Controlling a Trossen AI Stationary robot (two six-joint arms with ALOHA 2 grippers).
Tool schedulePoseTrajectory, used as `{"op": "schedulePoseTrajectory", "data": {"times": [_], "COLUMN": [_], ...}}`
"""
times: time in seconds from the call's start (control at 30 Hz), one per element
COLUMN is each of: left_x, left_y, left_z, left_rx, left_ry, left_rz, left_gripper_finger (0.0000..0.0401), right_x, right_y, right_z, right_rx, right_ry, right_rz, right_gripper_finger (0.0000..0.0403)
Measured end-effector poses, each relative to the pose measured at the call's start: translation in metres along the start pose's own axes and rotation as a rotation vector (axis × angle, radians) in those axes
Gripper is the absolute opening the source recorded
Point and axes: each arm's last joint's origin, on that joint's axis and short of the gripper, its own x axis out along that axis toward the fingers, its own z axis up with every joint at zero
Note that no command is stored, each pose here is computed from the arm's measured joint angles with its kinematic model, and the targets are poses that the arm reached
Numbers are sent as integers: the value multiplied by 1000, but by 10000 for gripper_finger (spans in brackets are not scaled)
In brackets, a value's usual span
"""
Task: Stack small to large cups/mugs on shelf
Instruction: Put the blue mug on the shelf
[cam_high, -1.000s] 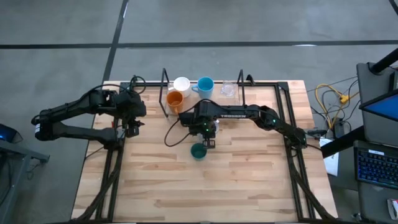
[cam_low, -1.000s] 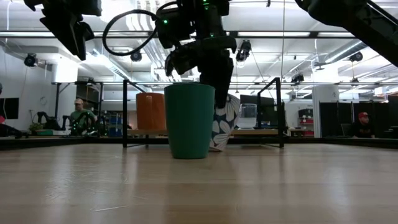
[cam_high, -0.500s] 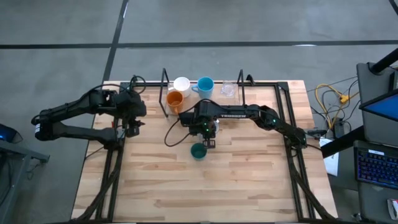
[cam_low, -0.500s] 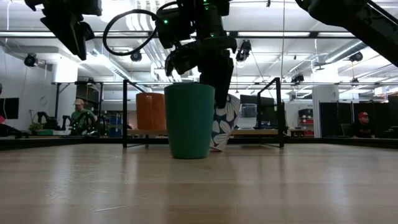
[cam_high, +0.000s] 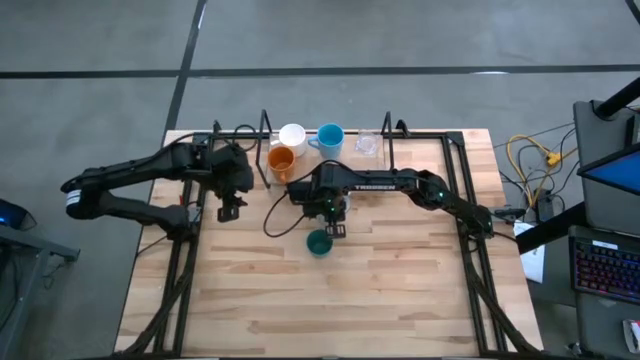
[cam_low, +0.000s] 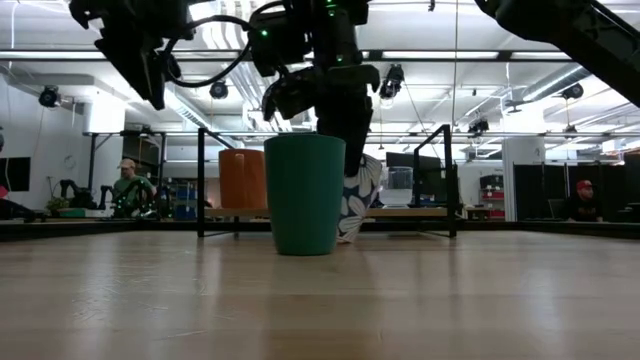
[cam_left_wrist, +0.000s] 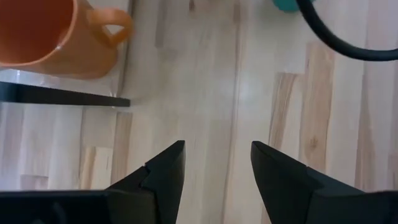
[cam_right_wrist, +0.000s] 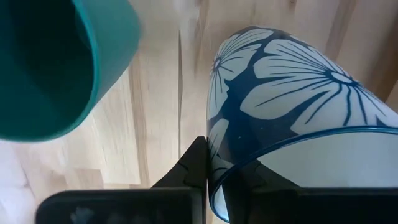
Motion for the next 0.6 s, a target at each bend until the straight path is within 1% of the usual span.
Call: {"op": "schedulePoseTrajectory", "data": {"times": [0.17, 0.3, 0.6], "left_x": [5, 3, 0], "left_y": [1, 1, 0], "left_z": [4, 3, 1], "left_rx": [21, 22, 23], "left_ry": [20, 15, -1], "left_rz": [-5, -4, -1], "left_gripper_finger": [169, 169, 169], "right_x": [1, 2, 1], "right_y": [1, 0, 0], "right_z": [4, 4, 7], "right_rx": [24, 24, 23], "right_ry": [-34, -34, -66], "right_rz": [-4, -9, -12], "right_gripper_finger": [52, 78, 120]}}
